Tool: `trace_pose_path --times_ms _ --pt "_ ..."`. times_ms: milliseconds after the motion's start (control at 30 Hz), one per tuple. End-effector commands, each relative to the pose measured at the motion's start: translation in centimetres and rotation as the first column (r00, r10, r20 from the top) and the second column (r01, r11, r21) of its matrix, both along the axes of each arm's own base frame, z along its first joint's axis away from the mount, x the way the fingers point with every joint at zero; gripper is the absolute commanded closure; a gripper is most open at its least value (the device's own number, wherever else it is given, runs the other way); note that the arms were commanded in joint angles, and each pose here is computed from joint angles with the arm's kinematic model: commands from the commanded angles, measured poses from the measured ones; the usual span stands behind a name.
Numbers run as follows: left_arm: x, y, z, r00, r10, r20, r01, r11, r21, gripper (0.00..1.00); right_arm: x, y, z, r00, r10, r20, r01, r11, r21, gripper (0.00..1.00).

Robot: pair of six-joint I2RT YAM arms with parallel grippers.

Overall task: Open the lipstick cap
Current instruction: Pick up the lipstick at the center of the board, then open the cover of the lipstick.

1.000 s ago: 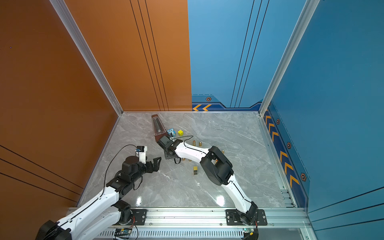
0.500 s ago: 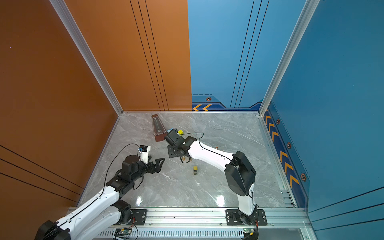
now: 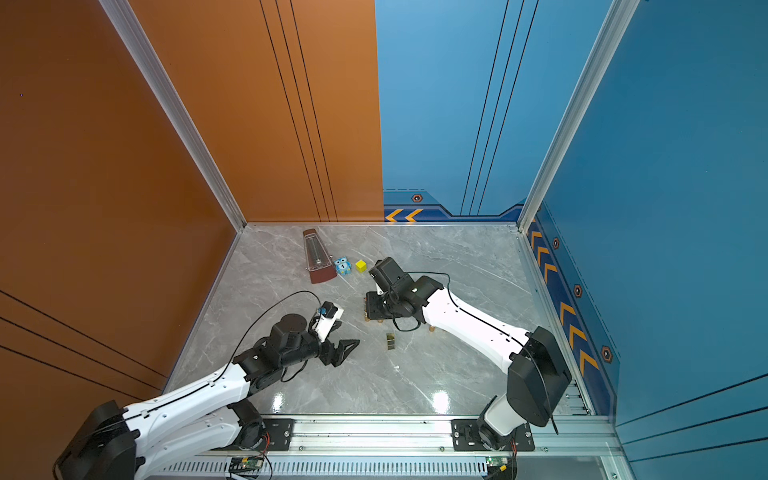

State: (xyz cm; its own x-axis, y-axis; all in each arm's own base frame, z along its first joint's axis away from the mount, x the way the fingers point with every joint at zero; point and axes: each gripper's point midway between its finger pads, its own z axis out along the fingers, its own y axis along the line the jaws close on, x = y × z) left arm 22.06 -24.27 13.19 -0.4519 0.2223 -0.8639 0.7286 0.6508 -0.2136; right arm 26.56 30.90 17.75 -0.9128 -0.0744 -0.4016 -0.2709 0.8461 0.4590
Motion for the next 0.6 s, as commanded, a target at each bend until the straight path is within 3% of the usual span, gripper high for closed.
trace_pose_path --times_ms 0,400,567 --pt "-0.1 -2.3 2.6 0.994 -0.073 0.087 0.078 0.995 -0.06 0.19 -1.9 -0.3 0.2 0.998 0.009 -0.067 -0.005 0.999 0.052 0.83" --pt "-1.1 -5.3 4.2 0.981 -0.151 0.126 0.164 0.981 -0.101 0.52 -3.5 -0.2 0.5 0.992 -0.005 -0.125 0.029 0.982 0.186 0.83" --pt "-1.2 -5.7 4.0 0.979 -0.16 0.125 0.173 0.981 -0.094 0.6 -3.8 0.0 0.7 0.99 -0.005 -0.138 0.037 0.973 0.227 0.83"
